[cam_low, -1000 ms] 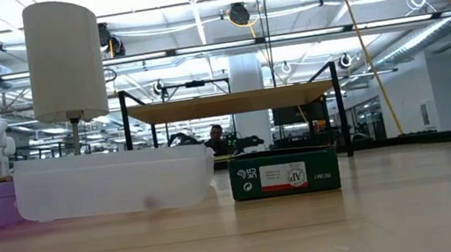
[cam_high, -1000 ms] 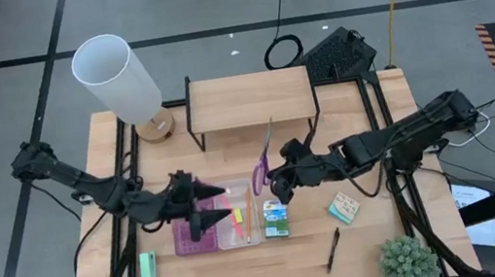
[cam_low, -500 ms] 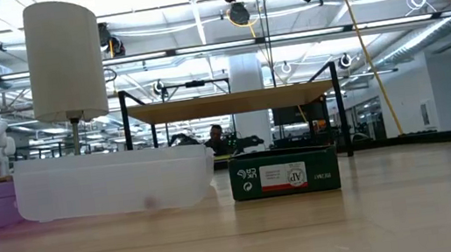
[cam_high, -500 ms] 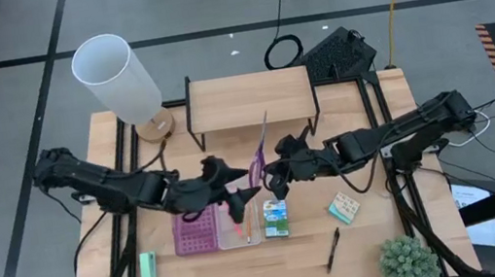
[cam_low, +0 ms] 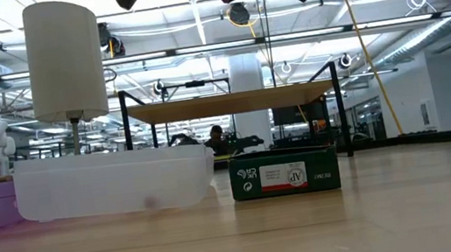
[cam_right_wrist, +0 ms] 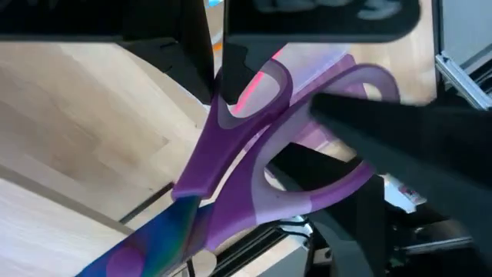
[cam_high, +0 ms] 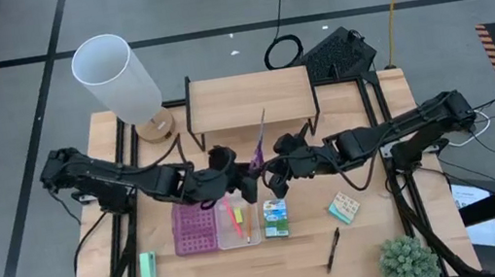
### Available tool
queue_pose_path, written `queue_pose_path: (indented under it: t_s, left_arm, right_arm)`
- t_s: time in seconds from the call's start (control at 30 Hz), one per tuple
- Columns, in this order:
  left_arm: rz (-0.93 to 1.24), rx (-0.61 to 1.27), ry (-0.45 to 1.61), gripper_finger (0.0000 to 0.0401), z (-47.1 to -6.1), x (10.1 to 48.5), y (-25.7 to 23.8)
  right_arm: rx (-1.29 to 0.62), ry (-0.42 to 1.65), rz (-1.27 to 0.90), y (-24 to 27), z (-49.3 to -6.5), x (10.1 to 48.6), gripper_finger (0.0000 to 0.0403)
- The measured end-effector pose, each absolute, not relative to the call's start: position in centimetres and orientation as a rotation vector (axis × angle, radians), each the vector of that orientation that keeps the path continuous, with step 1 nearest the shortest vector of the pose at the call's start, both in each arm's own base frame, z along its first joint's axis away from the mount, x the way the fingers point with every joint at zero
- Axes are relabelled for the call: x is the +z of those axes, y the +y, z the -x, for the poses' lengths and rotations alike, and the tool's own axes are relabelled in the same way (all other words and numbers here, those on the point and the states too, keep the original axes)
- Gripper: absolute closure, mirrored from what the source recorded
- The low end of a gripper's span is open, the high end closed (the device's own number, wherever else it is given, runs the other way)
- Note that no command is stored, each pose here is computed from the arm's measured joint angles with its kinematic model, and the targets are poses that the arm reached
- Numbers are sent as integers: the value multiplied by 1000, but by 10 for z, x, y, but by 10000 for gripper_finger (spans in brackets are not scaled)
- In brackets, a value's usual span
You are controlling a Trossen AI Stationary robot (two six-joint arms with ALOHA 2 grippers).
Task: Pack school essentials
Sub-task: Put the violet scissors into the violet supply box
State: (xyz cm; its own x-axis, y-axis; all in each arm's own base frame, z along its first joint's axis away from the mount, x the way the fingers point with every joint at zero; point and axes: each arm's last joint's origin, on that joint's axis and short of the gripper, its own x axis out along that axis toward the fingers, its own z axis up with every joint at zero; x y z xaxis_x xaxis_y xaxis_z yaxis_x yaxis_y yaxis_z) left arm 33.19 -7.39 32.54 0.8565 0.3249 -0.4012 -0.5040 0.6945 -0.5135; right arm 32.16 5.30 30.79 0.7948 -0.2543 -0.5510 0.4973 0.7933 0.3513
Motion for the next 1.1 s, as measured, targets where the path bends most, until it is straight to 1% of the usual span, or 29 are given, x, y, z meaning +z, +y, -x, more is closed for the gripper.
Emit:
queue_pose_path:
  t_s: [0.2, 0.3, 0.4, 0.5, 0.67, 0.77, 0.9, 1.0, 1.1]
  left_arm:
    - [667, 501, 279, 343, -331, 325, -73]
    - [687, 513, 284, 376, -330, 324, -74]
    - [704, 500, 304, 379, -328, 323, -75]
    - [730, 499, 338, 378, -321, 326, -73]
    - [787, 556, 406, 373, -293, 336, -68]
    - [828, 611, 476, 378, -272, 338, -67]
    - [905, 642, 569, 378, -256, 333, -78]
    - [974, 644, 584, 373, -253, 329, -93]
    - [1036, 671, 609, 373, -250, 315, -107]
  right_arm:
    - [-421, 508, -496, 53, -322, 308, 400]
    - [-418, 512, -490, 53, -321, 308, 385]
    - [-414, 507, -500, 53, -322, 308, 352]
    - [-412, 507, -508, 53, -321, 309, 304]
    - [-349, 542, -548, 51, -313, 315, 216]
    - [-318, 584, -544, 50, -308, 317, 175]
    - [-285, 610, -501, 49, -300, 322, 146]
    - [-269, 617, -455, 48, -294, 326, 139]
    - [-250, 600, -420, 47, -286, 334, 139]
